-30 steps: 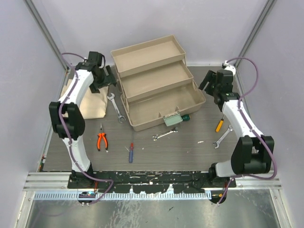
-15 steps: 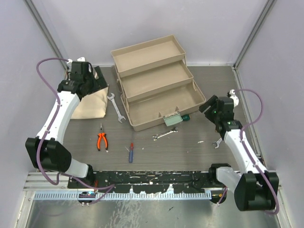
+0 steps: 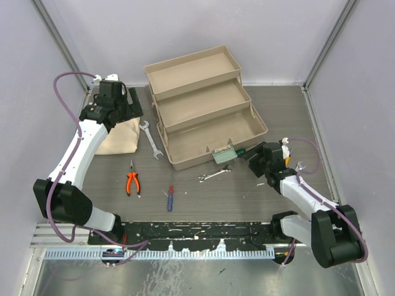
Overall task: Sort the tools into containers
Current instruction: Pick up the screwdriver from the center of the board.
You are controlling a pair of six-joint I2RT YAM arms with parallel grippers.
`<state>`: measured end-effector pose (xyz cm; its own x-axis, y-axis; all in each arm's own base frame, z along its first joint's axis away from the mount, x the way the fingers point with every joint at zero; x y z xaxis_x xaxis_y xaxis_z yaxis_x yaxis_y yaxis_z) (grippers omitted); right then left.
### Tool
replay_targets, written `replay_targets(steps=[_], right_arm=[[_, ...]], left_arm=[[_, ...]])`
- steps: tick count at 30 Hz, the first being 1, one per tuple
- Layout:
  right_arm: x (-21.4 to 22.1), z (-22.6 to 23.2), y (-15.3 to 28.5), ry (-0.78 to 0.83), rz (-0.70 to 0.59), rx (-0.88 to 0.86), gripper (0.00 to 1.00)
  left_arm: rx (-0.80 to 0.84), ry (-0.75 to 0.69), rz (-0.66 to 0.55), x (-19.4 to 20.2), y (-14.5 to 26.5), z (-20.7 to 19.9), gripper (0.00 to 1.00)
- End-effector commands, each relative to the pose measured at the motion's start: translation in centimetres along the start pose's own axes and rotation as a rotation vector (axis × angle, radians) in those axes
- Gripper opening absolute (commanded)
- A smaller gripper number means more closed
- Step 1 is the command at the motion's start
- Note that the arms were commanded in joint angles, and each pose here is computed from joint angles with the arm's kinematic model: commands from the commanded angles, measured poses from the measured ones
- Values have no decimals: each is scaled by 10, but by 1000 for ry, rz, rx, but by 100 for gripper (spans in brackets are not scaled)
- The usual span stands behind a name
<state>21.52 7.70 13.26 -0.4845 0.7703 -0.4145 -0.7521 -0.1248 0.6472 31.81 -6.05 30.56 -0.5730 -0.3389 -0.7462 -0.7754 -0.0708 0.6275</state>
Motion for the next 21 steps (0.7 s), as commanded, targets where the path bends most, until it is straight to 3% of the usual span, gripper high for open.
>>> replay_targets(steps=[1, 21], right_arm=[[-3, 24, -11, -126, -92, -113, 67], [2, 21, -52, -169, -92, -65, 60]], left_arm=[[20, 1, -85, -13, 11, -1, 98], [7, 7, -45, -11, 2, 3, 98]])
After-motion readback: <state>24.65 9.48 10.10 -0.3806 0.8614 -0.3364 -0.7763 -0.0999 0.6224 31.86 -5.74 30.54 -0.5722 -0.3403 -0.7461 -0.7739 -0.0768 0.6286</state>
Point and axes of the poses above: each gripper's point midway between its finger pads, its own y axis back along the fingers, its own z axis along the line the jaws close on, x = y × z, the point moved 10 cm from there along y, back along the fingers, and after that the axes turned 4 degrees about y, right-handed, at the moved point
